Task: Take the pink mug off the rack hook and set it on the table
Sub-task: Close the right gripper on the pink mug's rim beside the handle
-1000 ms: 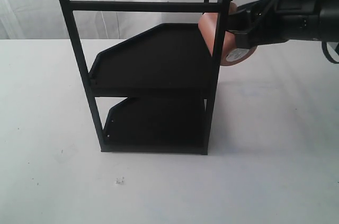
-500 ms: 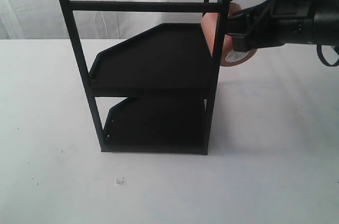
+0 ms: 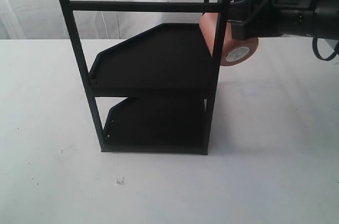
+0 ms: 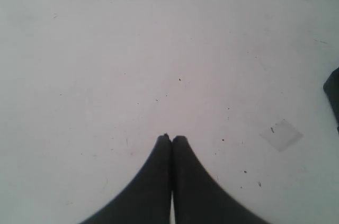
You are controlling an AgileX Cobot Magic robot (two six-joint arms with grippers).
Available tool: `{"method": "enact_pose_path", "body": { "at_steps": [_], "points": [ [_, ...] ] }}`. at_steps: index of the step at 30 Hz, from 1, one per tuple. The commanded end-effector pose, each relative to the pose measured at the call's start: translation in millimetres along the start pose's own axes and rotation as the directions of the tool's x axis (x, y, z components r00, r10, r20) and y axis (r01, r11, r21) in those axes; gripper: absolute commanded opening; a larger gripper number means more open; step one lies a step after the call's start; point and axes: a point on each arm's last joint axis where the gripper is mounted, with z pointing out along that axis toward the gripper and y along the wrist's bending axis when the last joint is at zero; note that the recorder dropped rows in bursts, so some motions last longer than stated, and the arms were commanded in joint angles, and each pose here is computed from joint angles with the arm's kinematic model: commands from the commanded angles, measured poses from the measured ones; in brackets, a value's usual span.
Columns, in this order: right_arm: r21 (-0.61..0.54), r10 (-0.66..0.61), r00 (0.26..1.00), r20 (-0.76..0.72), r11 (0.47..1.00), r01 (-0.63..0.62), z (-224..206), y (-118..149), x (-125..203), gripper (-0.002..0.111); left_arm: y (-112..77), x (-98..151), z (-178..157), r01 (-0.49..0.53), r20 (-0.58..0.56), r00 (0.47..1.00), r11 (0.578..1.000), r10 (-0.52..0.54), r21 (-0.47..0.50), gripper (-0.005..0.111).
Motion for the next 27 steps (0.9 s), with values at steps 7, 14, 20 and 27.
{"method": "enact_pose_path", "body": {
  "at_steps": [7,14,20,27],
  "points": [
    [0.022,-0.007,1.000,-0.009,1.000,0.007,4,-4,3,0.036,-0.2,1,0,-0.004,0.000,1.000,1.000,0.004,0.006,0.000],
    [0.021,0.008,0.999,-0.034,1.000,-0.007,11,-7,11,0.036,-0.2,1,0,-0.004,0.000,1.000,1.000,0.004,0.006,0.000],
    [0.007,0.016,0.999,-0.028,1.000,-0.016,11,-5,10,0.020,-0.2,1,0,-0.004,0.000,1.000,1.000,0.004,0.006,0.000],
    [0.005,0.022,0.999,-0.028,1.000,-0.022,11,-5,10,0.008,-0.2,1,0,-0.004,0.000,1.000,1.000,0.004,0.006,0.000]
  ]
}}
